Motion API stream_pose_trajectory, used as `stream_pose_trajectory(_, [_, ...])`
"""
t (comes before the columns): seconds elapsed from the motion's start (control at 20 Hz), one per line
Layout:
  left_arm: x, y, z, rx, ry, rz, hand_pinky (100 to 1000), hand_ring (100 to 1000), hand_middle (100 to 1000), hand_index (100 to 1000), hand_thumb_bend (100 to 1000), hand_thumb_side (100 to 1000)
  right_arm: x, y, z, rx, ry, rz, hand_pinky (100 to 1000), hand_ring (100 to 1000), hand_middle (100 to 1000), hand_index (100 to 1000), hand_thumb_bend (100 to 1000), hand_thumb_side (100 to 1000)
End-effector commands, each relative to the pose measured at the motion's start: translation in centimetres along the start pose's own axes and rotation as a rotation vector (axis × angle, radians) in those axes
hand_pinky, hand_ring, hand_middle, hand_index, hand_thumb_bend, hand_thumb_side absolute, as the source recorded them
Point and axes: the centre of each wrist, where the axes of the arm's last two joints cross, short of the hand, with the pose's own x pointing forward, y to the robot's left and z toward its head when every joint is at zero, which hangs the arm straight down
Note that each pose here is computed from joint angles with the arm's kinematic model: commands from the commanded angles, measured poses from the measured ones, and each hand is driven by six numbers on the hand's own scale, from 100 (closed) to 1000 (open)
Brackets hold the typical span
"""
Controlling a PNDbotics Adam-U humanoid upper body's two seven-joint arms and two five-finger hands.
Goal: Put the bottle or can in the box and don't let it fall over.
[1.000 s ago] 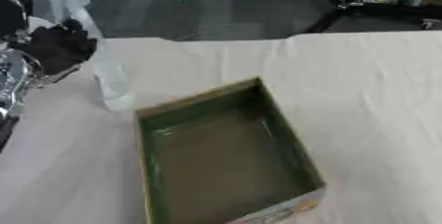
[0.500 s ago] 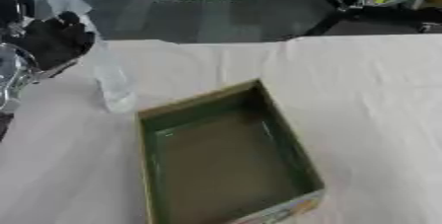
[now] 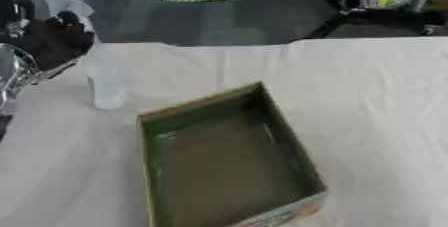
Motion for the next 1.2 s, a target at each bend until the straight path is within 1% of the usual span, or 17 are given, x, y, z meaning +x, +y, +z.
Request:
stream_pose_trajectory(0.05, [1.9, -1.4, 0.8, -0.052, -0.052, -0.015, 100, 100, 260, 897, 297, 1000, 0.8, -0.2, -0.6, 0.014, -0.025, 0.011, 855, 932, 1000, 1000, 100, 698])
stream_pose_trajectory(0.2, [1.9, -1.9, 1.1, -0.075, -0.055, -0.018, 100, 100, 265, 899, 294, 1000, 0.8, -0.2, -0.5, 0.014, -0.025, 0.01, 855, 932, 1000, 1000, 100, 696])
stream_pose_trajectory(0.35, [2.0, -2.5, 1.5, -0.098, -0.058, -0.021, 100, 147, 275, 902, 294, 1000, 0.9, -0.2, -0.5, 0.015, -0.026, 0.009, 855, 931, 1000, 1000, 100, 695])
stream_pose_trajectory(0.5, [2.0, -3.2, 1.9, -0.125, -0.065, -0.019, 100, 161, 277, 906, 292, 1000, 0.9, -0.2, -0.5, 0.013, -0.025, 0.008, 855, 931, 1000, 1000, 100, 695])
stream_pose_trajectory(0.75, [2.0, -4.5, 2.6, -0.167, -0.076, -0.019, 100, 229, 291, 905, 292, 1000, 0.9, -0.1, -0.5, 0.013, -0.024, 0.003, 854, 930, 1000, 1000, 100, 696])
stream_pose_trajectory(1.0, [1.9, -6.0, 4.2, -0.242, -0.087, -0.04, 100, 293, 309, 909, 292, 1000, 0.9, -0.1, -0.5, 0.013, -0.022, -0.001, 854, 929, 1000, 999, 100, 695])
stream_pose_trajectory(1.2, [1.7, -7.3, 5.9, -0.304, -0.094, -0.062, 100, 319, 319, 919, 294, 1000, 0.9, -0.2, -0.5, 0.011, -0.022, -0.001, 853, 928, 1000, 998, 100, 695])
